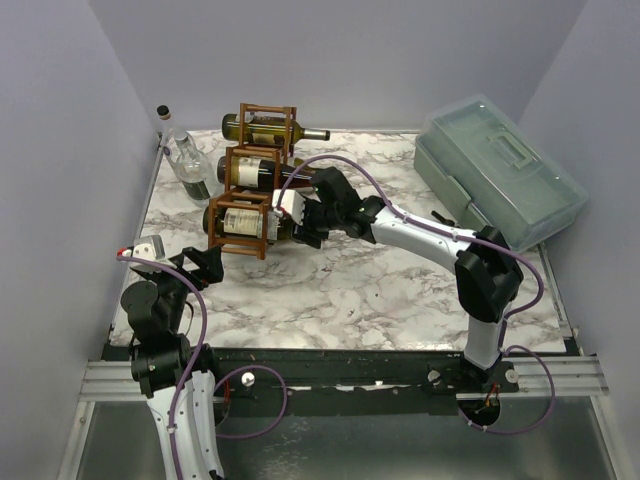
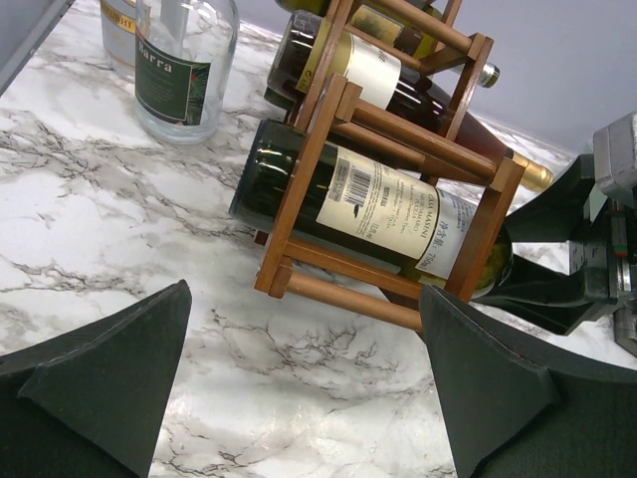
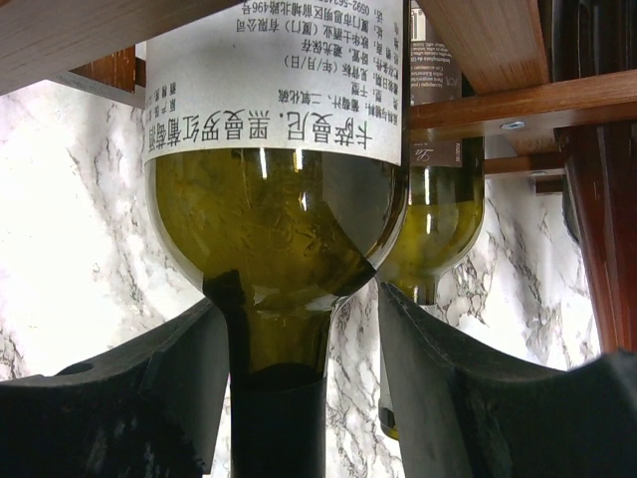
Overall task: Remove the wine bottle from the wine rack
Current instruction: Pick up the wine bottle from the wine rack.
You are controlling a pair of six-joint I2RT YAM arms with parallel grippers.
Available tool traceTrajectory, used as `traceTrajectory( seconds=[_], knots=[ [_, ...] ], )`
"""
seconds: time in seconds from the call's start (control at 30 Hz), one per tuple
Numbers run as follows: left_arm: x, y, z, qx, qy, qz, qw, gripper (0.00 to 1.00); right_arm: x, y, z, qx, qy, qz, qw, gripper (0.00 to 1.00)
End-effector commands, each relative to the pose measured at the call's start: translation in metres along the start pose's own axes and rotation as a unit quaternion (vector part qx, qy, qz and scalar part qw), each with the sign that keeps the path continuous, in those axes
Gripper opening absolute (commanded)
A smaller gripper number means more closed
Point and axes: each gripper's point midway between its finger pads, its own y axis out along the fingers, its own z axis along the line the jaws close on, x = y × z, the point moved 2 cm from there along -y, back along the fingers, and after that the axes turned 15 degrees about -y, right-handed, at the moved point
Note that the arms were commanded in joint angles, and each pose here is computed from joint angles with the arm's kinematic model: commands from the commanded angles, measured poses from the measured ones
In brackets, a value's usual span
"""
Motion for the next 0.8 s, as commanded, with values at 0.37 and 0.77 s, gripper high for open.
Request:
traceTrajectory(
  seconds=[0.37, 0.77],
  knots=[
    [0.005, 0.001, 0.003, 0.004, 0.008, -0.018, 1.0, 0.99, -0.003, 0.01, 0.002, -0.009, 0.012, 0.003, 1.0, 0.52],
    [0.005, 0.001, 0.002, 0.003, 0.008, -0.017, 1.0, 0.99, 0.003, -0.001, -0.003, -0.019, 0.009, 0.003, 1.0, 0.07]
  ],
)
